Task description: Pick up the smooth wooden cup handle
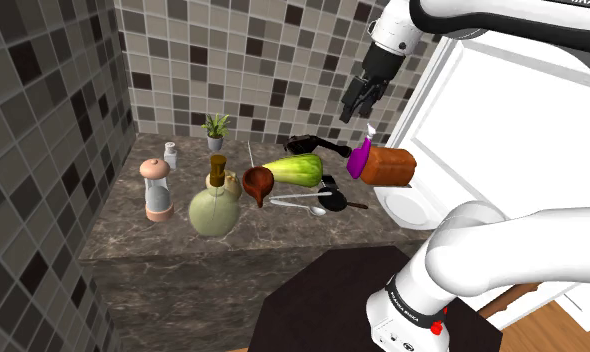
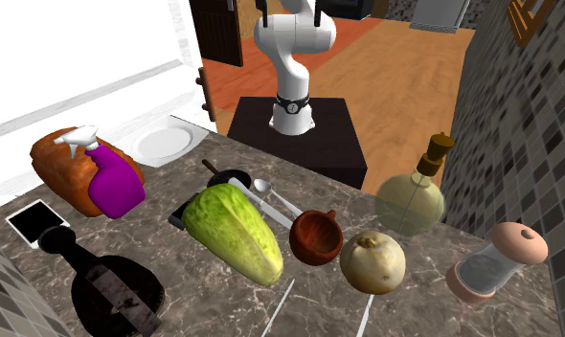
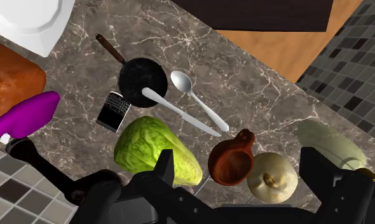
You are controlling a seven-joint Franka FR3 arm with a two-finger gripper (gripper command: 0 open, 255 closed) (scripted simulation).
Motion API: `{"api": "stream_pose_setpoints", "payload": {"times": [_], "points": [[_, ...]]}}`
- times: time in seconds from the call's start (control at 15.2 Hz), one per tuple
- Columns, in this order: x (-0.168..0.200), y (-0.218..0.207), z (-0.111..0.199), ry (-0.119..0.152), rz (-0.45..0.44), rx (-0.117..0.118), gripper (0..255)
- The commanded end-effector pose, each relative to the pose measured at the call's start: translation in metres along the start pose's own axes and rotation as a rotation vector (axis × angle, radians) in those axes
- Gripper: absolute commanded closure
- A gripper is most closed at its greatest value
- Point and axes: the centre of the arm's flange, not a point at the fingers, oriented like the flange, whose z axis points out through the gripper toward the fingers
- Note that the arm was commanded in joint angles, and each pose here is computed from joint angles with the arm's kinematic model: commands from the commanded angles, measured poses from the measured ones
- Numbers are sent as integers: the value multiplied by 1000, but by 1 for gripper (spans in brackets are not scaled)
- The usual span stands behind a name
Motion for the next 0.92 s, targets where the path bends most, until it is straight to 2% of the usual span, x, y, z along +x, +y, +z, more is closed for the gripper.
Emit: {"api": "stream_pose_setpoints", "payload": {"times": [0.0,0.86], "points": [[0,0,0,0,0,0,0],[94,-1,146,-25,-2,5,0]]}}
